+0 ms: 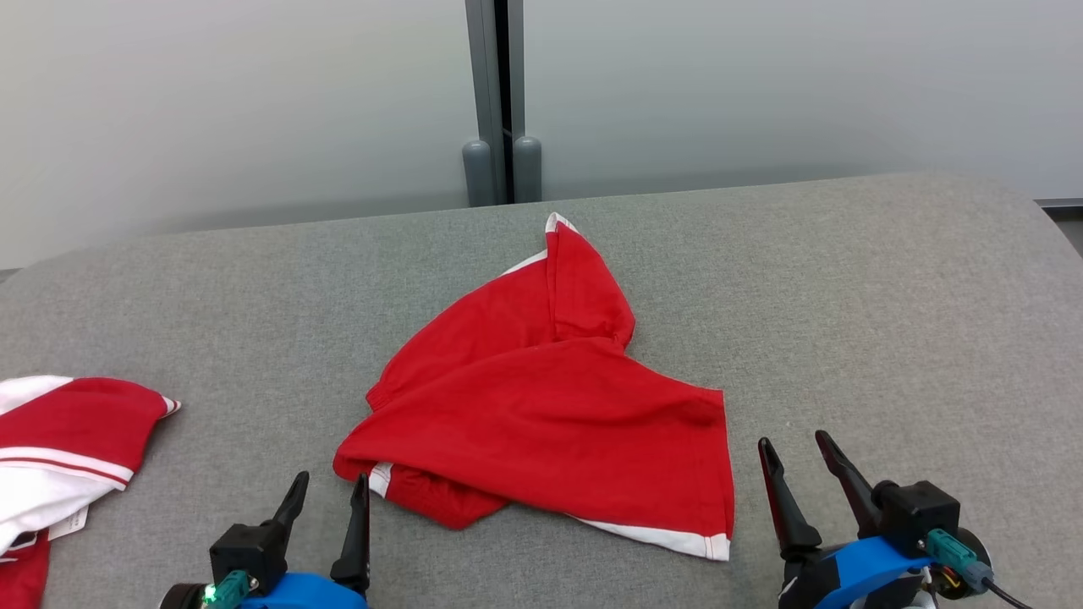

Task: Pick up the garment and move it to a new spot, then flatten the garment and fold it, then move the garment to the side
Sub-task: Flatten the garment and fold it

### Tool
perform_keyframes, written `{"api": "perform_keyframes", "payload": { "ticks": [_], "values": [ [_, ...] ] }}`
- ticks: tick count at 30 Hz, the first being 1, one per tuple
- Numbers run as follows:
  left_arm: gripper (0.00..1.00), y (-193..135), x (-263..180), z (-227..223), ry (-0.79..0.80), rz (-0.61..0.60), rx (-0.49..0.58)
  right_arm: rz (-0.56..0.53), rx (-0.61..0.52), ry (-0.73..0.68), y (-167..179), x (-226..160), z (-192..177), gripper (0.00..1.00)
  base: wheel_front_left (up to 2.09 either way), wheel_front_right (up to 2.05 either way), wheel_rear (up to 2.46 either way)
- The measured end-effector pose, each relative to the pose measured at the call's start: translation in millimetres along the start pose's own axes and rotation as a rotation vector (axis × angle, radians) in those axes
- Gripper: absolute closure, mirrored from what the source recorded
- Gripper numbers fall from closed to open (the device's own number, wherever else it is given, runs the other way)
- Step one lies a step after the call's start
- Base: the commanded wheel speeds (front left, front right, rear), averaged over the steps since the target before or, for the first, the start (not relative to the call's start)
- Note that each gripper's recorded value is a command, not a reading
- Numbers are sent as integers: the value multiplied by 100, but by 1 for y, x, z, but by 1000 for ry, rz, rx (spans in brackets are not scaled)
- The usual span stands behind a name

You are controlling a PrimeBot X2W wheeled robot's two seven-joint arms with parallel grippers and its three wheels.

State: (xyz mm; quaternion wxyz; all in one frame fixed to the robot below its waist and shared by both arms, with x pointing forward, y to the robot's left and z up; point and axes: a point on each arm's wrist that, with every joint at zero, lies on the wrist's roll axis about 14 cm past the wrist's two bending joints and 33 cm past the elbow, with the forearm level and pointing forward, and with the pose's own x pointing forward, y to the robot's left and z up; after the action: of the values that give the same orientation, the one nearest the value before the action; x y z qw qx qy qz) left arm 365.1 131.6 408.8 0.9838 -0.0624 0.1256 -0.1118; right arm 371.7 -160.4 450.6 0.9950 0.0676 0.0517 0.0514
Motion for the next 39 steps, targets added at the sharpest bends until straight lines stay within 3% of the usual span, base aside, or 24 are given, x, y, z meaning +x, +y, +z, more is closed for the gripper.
{"api": "perform_keyframes", "payload": {
  "ticks": [6,14,25,26,27,28,39],
  "values": [
    [0,-5,-5,-1,-5,3,3,16,-7,17,6,-5,-6,0,0,0,0],
    [0,-1,-10,-7,7,20,-4,115,3,224,38,-20,-69,0,0,0,0],
    [0,5,-14,-12,20,39,-18,137,-3,324,43,-18,-95,0,0,0,0],
    [0,5,-14,-12,22,38,-18,141,-5,329,44,-18,-96,16,0,0,0],
    [0,5,-13,-12,21,38,-22,144,-4,333,44,-17,-97,77,0,0,0],
    [0,4,-13,-13,23,35,-23,142,3,330,44,-16,-97,100,0,0,0],
    [0,-11,-9,-17,41,-25,-26,101,36,139,33,32,-38,100,0,0,0]
  ]
}}
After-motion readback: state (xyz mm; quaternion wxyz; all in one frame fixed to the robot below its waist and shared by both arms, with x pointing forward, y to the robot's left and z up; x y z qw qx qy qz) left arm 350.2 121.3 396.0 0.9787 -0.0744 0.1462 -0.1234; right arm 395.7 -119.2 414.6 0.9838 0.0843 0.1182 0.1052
